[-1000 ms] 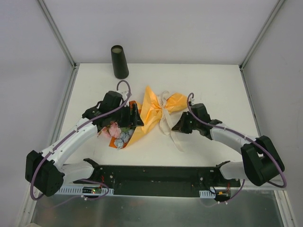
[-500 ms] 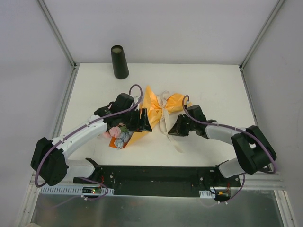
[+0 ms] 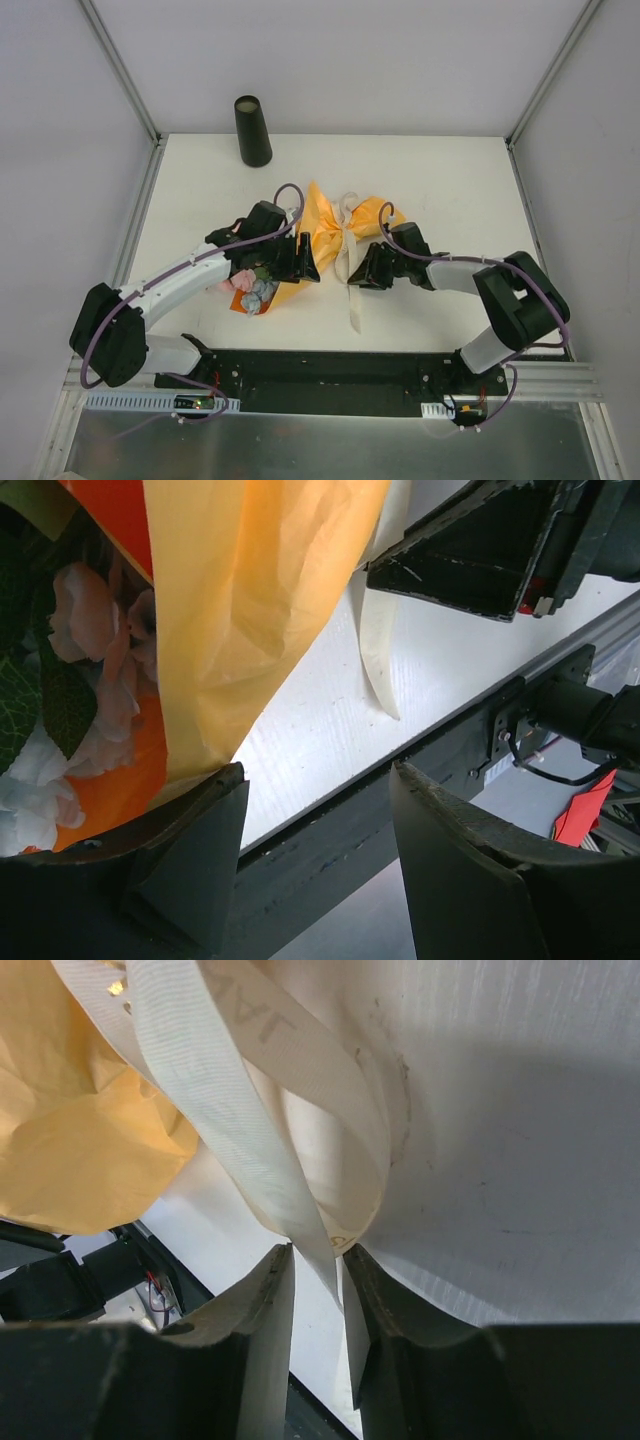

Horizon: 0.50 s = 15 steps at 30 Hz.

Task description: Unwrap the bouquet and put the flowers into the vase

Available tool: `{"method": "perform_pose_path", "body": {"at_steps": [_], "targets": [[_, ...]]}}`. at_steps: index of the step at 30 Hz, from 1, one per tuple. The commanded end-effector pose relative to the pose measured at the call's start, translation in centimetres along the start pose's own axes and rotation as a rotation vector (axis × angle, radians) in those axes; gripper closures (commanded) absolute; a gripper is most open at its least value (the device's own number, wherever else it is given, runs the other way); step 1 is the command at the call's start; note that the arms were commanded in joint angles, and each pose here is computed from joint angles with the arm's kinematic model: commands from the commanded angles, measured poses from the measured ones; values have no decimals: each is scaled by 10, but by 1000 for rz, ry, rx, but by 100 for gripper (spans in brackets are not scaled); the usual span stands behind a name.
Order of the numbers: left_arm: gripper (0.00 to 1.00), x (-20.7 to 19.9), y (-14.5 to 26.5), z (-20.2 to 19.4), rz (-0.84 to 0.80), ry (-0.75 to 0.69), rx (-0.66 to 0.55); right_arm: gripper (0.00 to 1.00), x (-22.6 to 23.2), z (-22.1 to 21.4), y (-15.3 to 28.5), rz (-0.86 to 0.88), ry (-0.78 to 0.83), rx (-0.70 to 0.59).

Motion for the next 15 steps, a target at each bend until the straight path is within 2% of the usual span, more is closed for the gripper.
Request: {"method": "perform_pose_path", "body": {"at_steps": [1,6,7,10,11,15], "targets": [[39,7,-8,1,27,19,-20,68,20,14,-3,88,16,-24],[41,21,-14,3,82,41,-42,70,21,16,-9,100,-8,-19],[42,24,-15,3,94,48,-44,72,20,17,-9,96,-14,-22],[44,31,-19,4,124,62,-50,96,17,20,-9,72,-46,-46],[45,34,-20,4,143,76,-61,100,19,22,-5,69,-56,-62],[47,47,-24,7,201,122,-100,100,35,32,21,95,-97,-161]]}}
Point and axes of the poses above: each gripper's point midway between its finger pads, its own y axis back along the fingers, its own x axis along the line the jaws close on, z = x × y, the point moved 2 cm from there along y, back along the fingers, and after that the axes turned 12 degrees about y, right-handed, at the moved point
